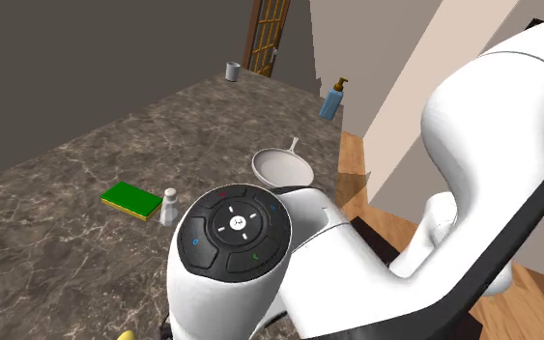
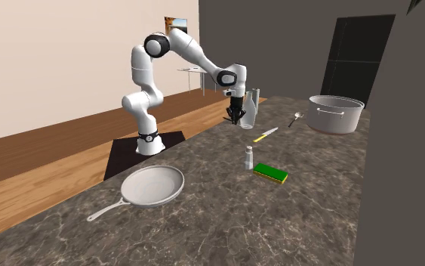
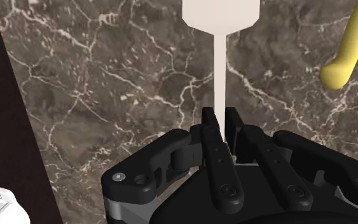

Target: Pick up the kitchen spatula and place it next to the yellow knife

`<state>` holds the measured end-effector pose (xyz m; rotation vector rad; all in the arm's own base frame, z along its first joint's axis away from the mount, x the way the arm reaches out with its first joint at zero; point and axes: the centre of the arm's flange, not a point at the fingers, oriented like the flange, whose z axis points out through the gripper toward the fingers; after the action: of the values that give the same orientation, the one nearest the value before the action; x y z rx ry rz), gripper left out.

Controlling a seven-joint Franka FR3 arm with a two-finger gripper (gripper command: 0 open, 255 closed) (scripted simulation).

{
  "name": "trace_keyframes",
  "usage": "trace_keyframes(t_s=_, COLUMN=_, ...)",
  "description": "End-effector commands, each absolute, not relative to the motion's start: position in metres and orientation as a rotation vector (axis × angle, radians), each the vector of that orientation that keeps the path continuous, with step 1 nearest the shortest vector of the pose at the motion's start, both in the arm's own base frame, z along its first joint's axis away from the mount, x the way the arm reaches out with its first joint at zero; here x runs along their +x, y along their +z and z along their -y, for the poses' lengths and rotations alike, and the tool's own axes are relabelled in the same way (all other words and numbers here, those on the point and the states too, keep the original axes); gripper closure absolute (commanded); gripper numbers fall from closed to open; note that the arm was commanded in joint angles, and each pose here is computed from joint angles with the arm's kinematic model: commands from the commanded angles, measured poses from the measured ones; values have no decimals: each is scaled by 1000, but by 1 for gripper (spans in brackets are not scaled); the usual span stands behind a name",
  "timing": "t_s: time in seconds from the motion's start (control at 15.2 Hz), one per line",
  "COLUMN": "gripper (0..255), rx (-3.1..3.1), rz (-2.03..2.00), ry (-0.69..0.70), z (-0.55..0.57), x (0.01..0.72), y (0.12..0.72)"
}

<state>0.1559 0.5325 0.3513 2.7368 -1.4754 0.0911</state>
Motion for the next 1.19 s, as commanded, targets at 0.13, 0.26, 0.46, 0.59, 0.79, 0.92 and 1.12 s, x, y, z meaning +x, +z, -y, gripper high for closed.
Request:
trace_keyframes(t_s=0.13, gripper=255, rx=2736, rz=1477, ry=91, z=-561, x=108, y=352)
trace_keyframes(t_s=0.26, gripper=255, rx=2736, rz=1477, ry=91, z=-576, x=86, y=352)
trace_keyframes(t_s=0.46, gripper=255, rx=2736, rz=1477, ry=91, z=-598, x=53, y=352)
trace_keyframes(t_s=0.59, gripper=255, rx=2736, rz=1477, ry=91, z=-612, x=31, y=352)
trace_keyframes(t_s=0.79, gripper=255, rx=2736, rz=1477, ry=91, z=-634, x=-2, y=352)
trace_keyframes(t_s=0.92, gripper=255, rx=2736, rz=1477, ry=91, z=-648, x=-24, y=352)
trace_keyframes(t_s=1.12, gripper=255, rx=2736, rz=1477, ry=91, z=-670, x=-57, y=352)
